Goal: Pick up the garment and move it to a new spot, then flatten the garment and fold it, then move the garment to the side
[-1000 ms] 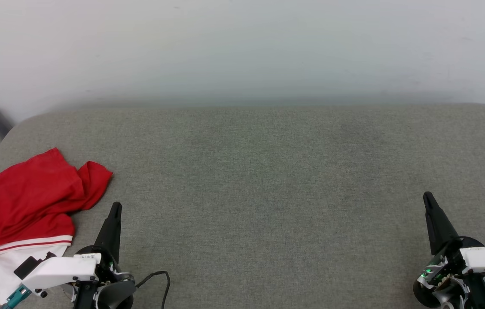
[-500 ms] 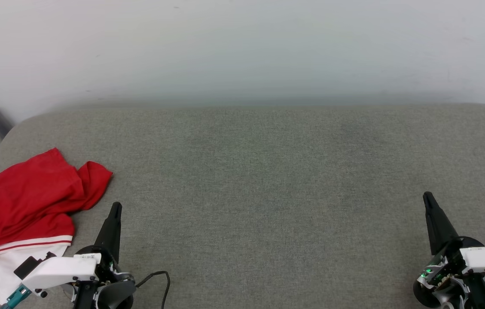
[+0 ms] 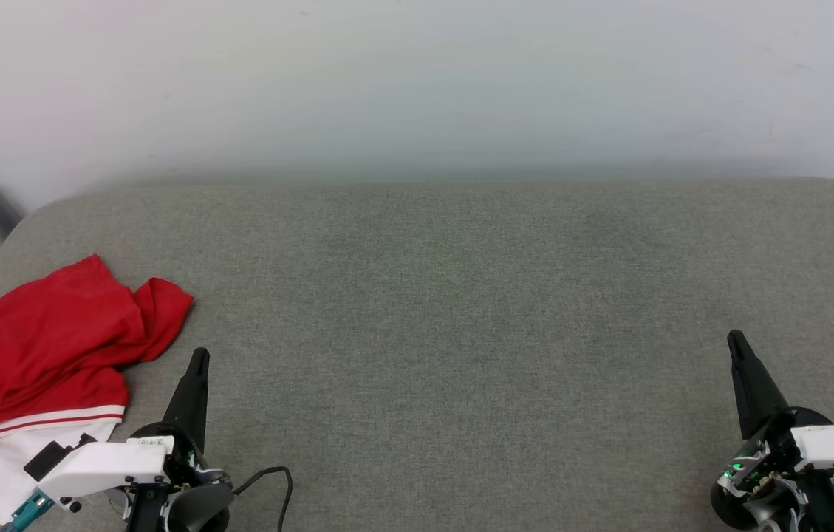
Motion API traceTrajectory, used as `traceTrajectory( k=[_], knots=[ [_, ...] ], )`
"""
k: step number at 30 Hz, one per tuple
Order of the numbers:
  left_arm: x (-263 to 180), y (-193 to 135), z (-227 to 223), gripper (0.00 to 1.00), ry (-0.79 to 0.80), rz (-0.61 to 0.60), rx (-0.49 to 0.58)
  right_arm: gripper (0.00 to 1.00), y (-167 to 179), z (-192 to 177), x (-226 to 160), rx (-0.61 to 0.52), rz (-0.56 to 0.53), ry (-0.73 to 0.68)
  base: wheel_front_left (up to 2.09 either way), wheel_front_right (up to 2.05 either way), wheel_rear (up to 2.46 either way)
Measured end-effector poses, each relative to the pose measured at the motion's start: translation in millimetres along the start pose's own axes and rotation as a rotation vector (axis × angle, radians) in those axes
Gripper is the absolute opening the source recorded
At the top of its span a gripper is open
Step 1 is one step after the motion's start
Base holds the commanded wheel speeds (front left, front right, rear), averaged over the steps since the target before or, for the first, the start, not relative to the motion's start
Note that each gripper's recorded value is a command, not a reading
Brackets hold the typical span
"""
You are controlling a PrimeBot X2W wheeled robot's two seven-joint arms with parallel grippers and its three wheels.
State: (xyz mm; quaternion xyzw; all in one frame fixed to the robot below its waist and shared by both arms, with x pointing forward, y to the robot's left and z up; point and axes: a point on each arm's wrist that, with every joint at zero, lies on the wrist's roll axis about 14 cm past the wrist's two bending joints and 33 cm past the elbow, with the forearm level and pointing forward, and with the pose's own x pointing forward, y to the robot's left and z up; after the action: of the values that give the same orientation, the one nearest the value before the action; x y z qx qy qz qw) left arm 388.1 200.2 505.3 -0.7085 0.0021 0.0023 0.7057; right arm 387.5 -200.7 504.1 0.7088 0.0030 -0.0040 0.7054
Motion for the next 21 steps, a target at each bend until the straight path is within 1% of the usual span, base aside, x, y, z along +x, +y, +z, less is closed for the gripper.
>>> traceTrajectory(
  k=[21],
  knots=[
    [0.0, 0.0, 0.0, 0.00, 0.000, 0.000, 0.000, 0.00, 0.0, 0.0, 0.0, 0.000, 0.000, 0.000, 0.00, 0.00, 0.00]
  ],
)
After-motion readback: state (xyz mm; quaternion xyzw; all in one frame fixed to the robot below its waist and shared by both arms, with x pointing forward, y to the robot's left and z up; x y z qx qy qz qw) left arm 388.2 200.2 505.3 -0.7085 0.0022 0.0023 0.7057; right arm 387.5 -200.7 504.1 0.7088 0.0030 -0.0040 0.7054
